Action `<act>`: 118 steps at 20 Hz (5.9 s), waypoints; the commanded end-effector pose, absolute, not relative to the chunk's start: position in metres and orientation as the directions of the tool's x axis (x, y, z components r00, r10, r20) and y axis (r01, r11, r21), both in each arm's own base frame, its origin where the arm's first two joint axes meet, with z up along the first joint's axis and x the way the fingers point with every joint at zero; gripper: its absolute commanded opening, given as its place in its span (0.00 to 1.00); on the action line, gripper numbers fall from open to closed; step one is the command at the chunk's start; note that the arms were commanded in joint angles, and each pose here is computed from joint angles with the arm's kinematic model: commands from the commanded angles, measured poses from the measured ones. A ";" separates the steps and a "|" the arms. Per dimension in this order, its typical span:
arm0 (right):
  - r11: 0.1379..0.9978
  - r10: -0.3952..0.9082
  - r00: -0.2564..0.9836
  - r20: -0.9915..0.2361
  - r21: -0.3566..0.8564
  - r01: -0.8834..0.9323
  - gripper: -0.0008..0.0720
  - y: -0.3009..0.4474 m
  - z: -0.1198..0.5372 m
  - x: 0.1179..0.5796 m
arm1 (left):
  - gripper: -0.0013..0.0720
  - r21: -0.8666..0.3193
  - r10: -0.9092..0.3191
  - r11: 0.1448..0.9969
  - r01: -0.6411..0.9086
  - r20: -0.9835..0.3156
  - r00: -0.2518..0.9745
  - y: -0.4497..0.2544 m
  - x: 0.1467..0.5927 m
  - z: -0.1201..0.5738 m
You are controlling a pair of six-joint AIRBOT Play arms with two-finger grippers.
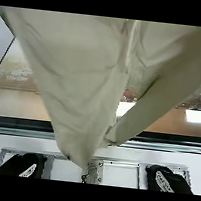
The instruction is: Fold the clothes and pants, and hang the long-sleeved shirts on hangers.
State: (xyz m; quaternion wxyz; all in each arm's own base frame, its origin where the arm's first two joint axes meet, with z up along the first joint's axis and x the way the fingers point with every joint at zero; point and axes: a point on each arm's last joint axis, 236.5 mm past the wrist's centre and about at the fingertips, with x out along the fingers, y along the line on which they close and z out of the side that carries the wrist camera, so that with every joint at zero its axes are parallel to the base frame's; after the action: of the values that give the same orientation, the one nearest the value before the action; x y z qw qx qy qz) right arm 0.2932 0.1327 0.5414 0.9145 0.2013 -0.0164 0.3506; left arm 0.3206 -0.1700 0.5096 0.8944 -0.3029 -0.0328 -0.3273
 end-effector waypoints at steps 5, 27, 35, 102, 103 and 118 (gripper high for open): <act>0.879 0.403 0.915 -0.029 0.292 -0.378 0.04 0.161 0.359 0.573 | 0.03 -0.600 -0.362 0.750 0.278 -0.021 0.932 -0.130 0.547 0.337; 0.938 0.347 0.218 -0.912 0.338 -0.079 0.98 0.092 0.036 0.353 | 0.98 -0.443 -0.463 0.864 -0.239 -0.886 -0.033 -0.101 0.245 -0.075; 0.918 0.381 -0.047 -0.923 0.384 -0.095 0.98 0.148 -0.071 0.248 | 0.98 -0.512 -0.519 0.855 -0.086 -0.847 -0.117 -0.183 0.150 -0.088; 0.984 0.169 0.360 -0.917 0.179 -0.005 0.02 0.016 0.071 0.391 | 0.03 -0.453 -0.446 0.889 0.065 -0.890 -0.099 -0.117 0.192 -0.025; 0.984 0.172 0.359 -0.917 0.178 -0.016 0.02 0.020 0.071 0.391 | 0.03 -0.455 -0.445 0.886 0.091 -0.888 -0.116 -0.122 0.167 -0.021; 0.982 0.186 0.320 -0.929 0.179 -0.050 0.02 0.032 0.068 0.382 | 0.95 -0.388 -0.285 0.913 -0.126 -0.828 0.484 -0.015 0.355 0.044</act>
State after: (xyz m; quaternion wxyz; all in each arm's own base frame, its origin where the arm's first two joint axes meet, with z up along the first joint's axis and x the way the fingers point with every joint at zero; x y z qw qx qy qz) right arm 0.3852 0.0310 0.0684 0.8140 0.0596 0.5734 0.0709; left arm 0.2813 -0.0742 0.0430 0.8102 -0.1527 0.5565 -0.1028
